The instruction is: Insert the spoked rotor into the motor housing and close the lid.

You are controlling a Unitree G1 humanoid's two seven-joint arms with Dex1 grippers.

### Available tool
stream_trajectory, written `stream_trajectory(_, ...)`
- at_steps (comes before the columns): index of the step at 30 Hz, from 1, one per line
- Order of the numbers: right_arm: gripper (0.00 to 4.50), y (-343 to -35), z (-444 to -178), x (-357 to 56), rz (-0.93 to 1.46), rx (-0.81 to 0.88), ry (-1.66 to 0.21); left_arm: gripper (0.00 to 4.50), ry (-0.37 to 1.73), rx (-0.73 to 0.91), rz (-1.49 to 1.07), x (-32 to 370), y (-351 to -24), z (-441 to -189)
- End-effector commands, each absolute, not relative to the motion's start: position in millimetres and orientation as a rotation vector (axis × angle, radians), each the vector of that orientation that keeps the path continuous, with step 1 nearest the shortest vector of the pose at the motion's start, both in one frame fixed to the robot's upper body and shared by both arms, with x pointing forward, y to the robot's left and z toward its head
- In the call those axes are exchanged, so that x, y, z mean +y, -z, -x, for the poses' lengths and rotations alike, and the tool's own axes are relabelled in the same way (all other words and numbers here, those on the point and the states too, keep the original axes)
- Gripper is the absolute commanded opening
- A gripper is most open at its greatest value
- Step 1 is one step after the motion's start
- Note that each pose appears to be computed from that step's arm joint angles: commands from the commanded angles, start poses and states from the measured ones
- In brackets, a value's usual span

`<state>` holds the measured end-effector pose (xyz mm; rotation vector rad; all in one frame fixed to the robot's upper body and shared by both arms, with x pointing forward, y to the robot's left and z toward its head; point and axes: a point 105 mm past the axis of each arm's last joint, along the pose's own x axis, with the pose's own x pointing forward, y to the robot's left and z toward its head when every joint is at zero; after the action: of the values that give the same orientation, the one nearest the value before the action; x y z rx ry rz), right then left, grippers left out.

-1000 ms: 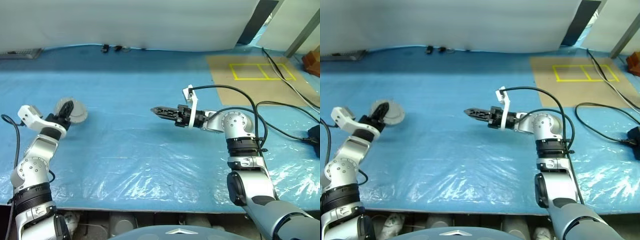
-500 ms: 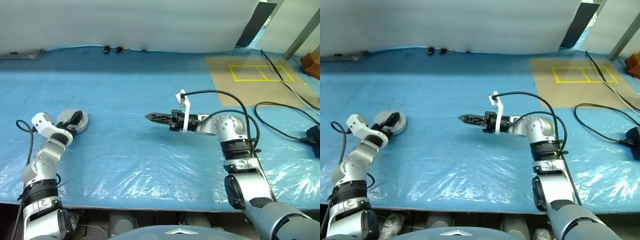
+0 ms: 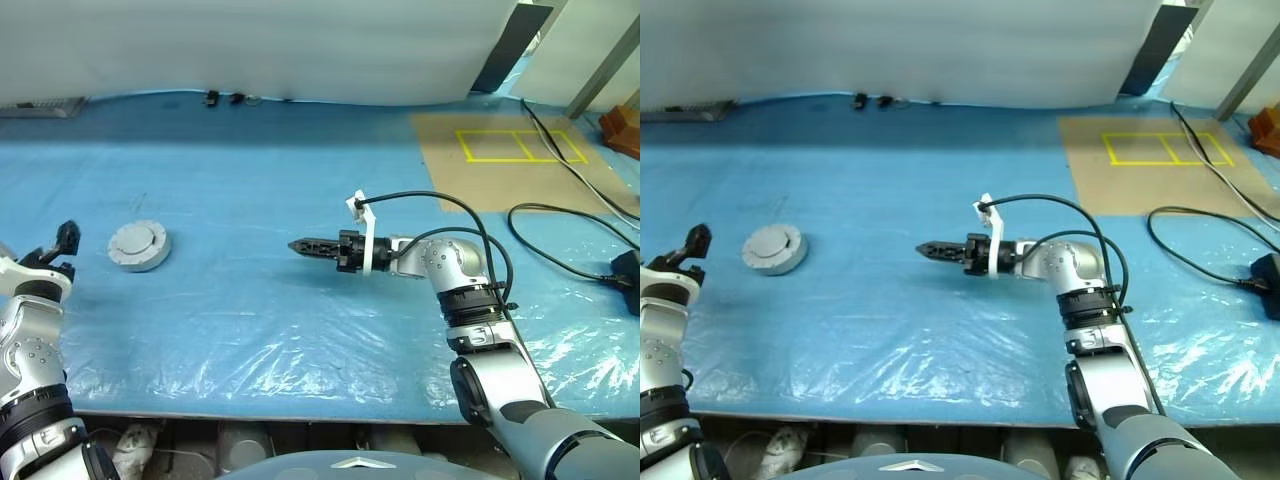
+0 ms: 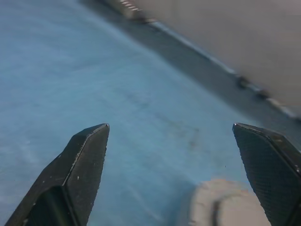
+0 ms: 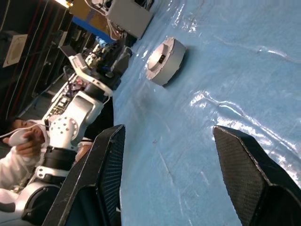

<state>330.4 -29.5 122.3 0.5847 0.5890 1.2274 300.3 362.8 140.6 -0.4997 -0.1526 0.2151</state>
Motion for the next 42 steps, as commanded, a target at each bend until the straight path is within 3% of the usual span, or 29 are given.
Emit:
stream_trajectory(1,3.12,-152,-340,-44,-0.431,0.328,-1.211,4.40,0.221,-0.153,0.402,264,-184,-308)
stream_trajectory(7,3.12,-157,-342,-54,-0.217,0.183,-1.142,4.40,0.592,-0.040,0.198,156,-175,-310)
stream_trajectory(12,3.12,-148,-337,-60,-0.126,0.185,-1.101,4.40,0.754,0.055,0.110,120,-149,-308)
stream_trajectory(24,3.12,-139,-341,-79,-0.042,0.166,-1.002,4.40,0.812,0.092,0.036,139,-145,-307)
stream_trajectory(37,3.12,-138,-348,-67,-0.036,0.146,-0.990,4.40,0.817,0.094,0.154,145,-158,-305)
stream_trajectory(42,3.12,-136,-349,-64,-0.025,0.150,-1.004,4.40,0.804,0.121,0.125,146,-148,-302)
